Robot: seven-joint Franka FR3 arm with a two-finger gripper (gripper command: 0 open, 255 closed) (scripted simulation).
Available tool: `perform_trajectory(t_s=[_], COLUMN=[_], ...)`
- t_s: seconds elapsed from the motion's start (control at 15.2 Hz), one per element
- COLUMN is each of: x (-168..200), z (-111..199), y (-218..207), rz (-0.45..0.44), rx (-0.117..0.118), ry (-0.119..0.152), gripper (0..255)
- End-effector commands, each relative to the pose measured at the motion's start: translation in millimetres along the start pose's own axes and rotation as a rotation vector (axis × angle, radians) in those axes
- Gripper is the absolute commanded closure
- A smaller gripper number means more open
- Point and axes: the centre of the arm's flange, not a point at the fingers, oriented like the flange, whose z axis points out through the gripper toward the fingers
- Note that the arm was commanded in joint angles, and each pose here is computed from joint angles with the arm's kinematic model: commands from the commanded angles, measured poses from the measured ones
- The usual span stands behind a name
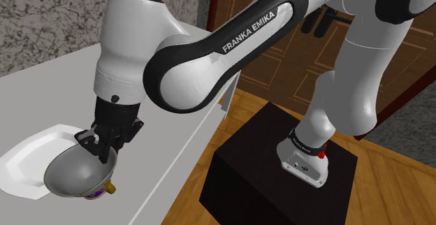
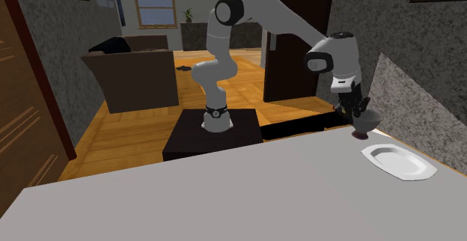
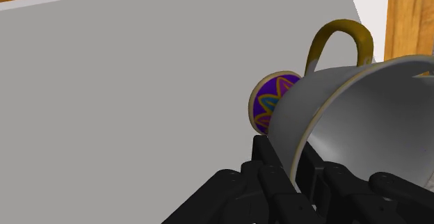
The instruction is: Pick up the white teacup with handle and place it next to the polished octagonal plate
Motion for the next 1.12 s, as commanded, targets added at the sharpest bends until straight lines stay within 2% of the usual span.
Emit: perform_trajectory(t_s=[0.0, 0.53, 0.59, 0.92, 1.06], x=[-1.8, -1.8, -1.9, -1.9, -1.8], z=[10.6, 12.1, 12.2, 12.2, -14.3], y=[4.6, 5.1, 5.1, 5.1, 5.1], rz=[0.000, 0.000, 0.000, 0.000, 0.000], rx=[0.001, 0.001, 0.001, 0.001, 0.001], ry=[0.001, 0.001, 0.001, 0.001, 0.001], gripper=[255, 255, 0, 0, 0])
